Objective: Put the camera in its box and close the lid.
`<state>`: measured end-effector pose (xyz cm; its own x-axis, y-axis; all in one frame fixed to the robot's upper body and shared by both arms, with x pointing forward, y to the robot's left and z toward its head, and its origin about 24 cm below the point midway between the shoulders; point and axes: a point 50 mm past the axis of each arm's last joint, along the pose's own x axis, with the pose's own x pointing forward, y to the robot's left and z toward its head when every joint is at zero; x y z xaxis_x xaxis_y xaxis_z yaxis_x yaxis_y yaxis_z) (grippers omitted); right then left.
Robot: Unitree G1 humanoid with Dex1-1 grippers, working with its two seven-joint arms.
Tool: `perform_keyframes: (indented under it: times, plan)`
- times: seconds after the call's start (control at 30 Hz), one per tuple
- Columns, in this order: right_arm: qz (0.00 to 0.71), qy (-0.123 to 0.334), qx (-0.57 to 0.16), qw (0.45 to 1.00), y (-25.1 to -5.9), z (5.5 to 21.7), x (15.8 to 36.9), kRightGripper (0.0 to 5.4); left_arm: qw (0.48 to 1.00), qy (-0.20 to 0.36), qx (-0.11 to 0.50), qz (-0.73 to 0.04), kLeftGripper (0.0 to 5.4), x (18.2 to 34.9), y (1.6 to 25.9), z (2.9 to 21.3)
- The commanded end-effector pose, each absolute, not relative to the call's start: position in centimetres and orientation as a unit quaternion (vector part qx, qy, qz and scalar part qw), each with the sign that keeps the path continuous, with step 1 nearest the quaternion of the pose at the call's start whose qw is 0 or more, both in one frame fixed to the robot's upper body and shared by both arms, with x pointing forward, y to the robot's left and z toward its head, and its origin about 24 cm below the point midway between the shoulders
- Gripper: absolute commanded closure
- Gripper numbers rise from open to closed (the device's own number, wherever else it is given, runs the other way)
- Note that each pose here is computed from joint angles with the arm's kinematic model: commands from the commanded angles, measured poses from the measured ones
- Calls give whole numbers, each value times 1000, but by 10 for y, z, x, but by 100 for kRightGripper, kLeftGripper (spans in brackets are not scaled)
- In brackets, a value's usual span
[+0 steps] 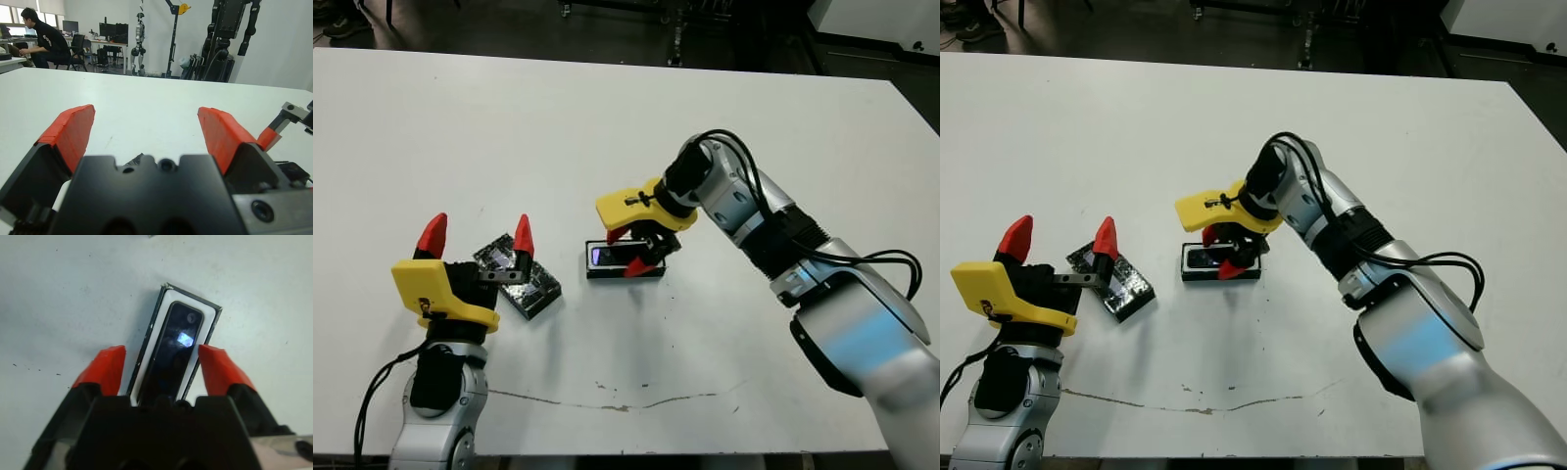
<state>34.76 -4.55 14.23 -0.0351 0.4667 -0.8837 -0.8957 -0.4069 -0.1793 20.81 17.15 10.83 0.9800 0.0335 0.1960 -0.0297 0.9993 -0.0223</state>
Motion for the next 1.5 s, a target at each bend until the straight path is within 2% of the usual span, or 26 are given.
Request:
perform_keyframes:
  times: [0.03,0.2,0.37,0.47,0.67,0.77,0.87,1.03,1.27,1.5]
  plan:
    - [673,213,-499,502,-48,152,353,89,996,-90,-12,20,0,207,172,106]
    - [662,192,-510,515,-52,159,357,9,996,-91,-15,19,0,207,172,105]
    - [653,159,-517,530,-58,180,362,1,996,-89,-15,20,0,207,173,105]
    - [640,145,-497,568,-65,199,367,1,996,-90,-14,20,0,206,174,105]
    - [603,80,-451,653,-87,239,372,1,996,-90,-14,17,0,206,174,104]
    - [564,63,-385,727,-101,246,372,1,996,-89,-13,18,0,206,174,104]
    - [522,50,-326,787,-110,242,368,1,996,-87,-12,19,0,206,174,104]
    - [438,-16,-296,848,-120,219,351,64,996,-88,-13,17,0,206,173,104]
    - [372,-102,-329,862,-122,178,324,178,996,-88,-11,13,0,206,174,105]
    - [366,-150,-328,858,-116,151,300,293,996,-87,-9,13,0,206,174,104]
